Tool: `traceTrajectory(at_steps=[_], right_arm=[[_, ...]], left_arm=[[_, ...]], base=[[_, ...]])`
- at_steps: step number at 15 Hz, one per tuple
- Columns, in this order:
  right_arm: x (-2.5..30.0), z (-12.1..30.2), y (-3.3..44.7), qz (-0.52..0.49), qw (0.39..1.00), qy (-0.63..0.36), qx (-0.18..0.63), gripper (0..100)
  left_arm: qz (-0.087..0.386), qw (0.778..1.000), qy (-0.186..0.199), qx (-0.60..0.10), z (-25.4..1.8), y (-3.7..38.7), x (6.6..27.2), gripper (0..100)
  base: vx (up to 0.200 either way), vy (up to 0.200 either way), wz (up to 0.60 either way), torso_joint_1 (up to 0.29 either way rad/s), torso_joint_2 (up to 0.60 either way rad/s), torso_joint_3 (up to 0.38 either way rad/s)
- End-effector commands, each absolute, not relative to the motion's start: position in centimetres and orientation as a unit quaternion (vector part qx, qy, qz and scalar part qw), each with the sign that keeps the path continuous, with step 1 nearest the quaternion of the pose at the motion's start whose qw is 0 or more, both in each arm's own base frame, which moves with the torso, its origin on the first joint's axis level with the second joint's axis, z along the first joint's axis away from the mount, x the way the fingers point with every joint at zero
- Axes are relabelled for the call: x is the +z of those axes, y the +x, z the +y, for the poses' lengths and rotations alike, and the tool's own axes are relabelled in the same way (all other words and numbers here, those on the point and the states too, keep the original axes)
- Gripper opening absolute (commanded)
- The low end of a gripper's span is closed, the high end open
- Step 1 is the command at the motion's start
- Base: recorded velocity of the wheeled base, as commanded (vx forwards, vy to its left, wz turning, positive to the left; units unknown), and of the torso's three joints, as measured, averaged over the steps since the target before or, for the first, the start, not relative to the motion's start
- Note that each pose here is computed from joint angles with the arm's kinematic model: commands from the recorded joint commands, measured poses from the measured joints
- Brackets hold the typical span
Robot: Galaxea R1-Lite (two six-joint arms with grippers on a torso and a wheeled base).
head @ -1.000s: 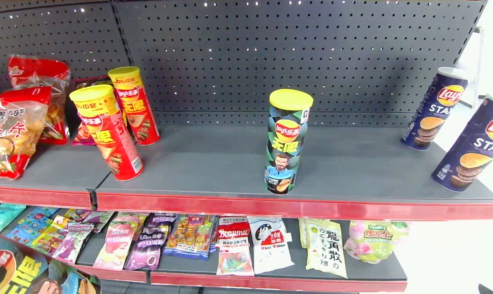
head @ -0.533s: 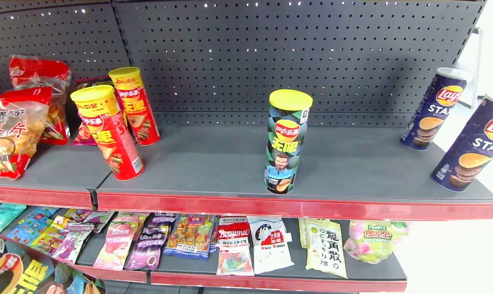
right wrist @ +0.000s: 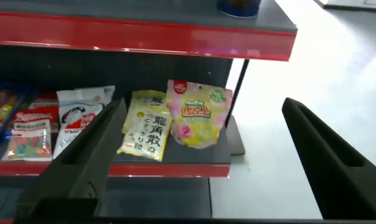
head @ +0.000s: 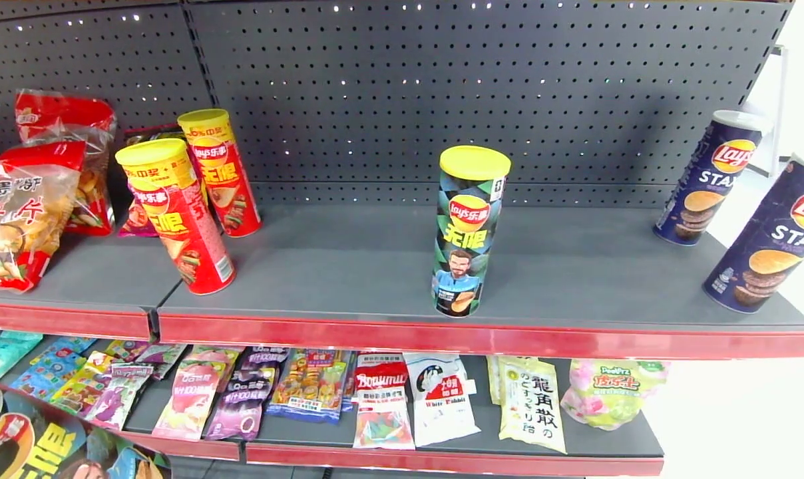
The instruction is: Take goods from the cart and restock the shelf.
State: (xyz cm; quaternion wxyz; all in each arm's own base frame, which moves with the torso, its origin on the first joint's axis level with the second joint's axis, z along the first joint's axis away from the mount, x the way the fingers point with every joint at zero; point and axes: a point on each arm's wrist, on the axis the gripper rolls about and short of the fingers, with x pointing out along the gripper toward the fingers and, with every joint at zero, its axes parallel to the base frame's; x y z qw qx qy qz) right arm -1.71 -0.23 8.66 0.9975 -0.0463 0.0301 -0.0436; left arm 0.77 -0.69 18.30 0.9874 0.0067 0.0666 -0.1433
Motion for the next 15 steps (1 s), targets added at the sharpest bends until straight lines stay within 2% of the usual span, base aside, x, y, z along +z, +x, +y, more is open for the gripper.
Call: traceTrajectory(at_steps=[1,3,4,15], right_arm=[[8.27,-0.1,-2.4,-0.015,0.999,-0.044,-0.019,100],[8.12,0.03,-2.27,-0.026,1.0,-0.006,0.011,100],[7.47,0.03,-2.28,0.008,1.0,0.005,0.011,100],[7.55,0.0,-2.27,0.001,1.0,-0.001,0.002,100]], left_arm=[[0.065,0.988,0.007,-0.143,-0.69,0.7,18.28,0],[0.06,0.988,0.008,-0.143,-0.7,0.49,18.24,0],[0.06,0.988,0.008,-0.143,-0.7,0.42,18.14,0],[0.057,0.988,0.008,-0.141,-0.69,0.38,18.31,0]], base=[[0.0,0.0,0.0,0.0,0.0,0.0],[0.0,0.0,0.0,0.0,0.0,0.0],[0.0,0.0,0.0,0.0,0.0,0.0],[0.0,0.0,0.0,0.0,0.0,0.0]])
